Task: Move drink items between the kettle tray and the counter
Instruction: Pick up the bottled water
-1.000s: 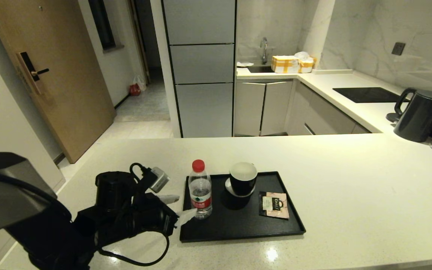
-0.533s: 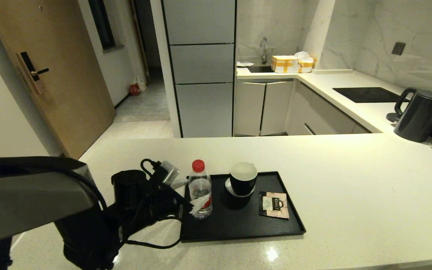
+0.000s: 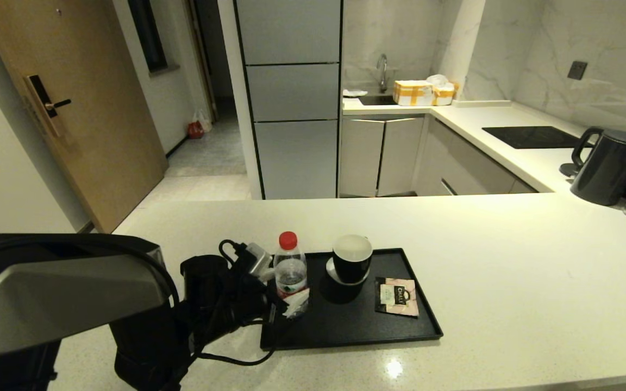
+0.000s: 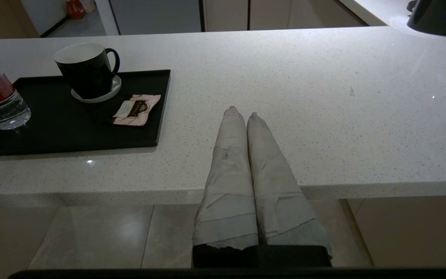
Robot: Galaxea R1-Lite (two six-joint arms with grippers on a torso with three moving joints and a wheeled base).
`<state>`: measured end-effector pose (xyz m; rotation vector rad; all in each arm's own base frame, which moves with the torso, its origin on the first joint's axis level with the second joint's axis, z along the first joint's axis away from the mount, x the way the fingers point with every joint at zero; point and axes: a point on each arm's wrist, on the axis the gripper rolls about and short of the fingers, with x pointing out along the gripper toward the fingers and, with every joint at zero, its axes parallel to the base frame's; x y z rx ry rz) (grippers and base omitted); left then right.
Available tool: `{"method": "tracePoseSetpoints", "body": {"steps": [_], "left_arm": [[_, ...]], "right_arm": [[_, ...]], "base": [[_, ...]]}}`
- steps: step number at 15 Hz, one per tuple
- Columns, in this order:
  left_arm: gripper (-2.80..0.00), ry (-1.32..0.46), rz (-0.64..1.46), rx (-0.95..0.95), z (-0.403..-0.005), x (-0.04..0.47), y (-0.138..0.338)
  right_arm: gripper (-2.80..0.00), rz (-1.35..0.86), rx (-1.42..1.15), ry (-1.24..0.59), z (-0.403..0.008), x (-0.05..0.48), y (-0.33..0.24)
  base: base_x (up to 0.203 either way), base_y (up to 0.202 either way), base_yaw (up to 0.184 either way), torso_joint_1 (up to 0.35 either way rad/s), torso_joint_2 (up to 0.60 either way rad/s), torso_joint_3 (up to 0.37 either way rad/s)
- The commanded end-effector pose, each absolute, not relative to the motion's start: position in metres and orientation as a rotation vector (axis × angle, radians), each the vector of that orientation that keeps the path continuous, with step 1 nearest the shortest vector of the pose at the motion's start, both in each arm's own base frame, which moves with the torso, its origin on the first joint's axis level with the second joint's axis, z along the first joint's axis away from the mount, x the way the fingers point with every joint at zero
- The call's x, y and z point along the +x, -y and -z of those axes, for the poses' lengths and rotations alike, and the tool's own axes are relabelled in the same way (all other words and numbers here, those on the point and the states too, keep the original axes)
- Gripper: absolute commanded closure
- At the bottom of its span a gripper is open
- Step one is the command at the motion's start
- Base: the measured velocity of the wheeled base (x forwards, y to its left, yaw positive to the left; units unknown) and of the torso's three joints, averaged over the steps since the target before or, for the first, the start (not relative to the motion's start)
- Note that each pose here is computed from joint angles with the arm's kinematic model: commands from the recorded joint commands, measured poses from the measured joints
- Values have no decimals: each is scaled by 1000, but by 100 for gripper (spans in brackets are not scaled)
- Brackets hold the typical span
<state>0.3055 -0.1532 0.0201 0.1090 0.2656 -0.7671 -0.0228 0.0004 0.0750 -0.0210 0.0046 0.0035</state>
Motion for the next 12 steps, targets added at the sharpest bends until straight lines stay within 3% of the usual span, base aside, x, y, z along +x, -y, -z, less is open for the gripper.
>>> {"method": "tracePoseSetpoints", "body": {"steps": [1,8,12], "left_arm": [[0,-260,766,110,-20,306,154],[0,-252,770,107,-22,305,156],[0,-198,748,98,-51,299,150]], "right_arm": [[0,-5,-21,-6,-75,-23,0],[0,-5,-21,-6,-75,-23,0],[0,-5,-21,-6,-75,-23,0]], "base": [[0,0,0,0,0,0],[0,0,0,0,0,0],[0,0,0,0,0,0]]}}
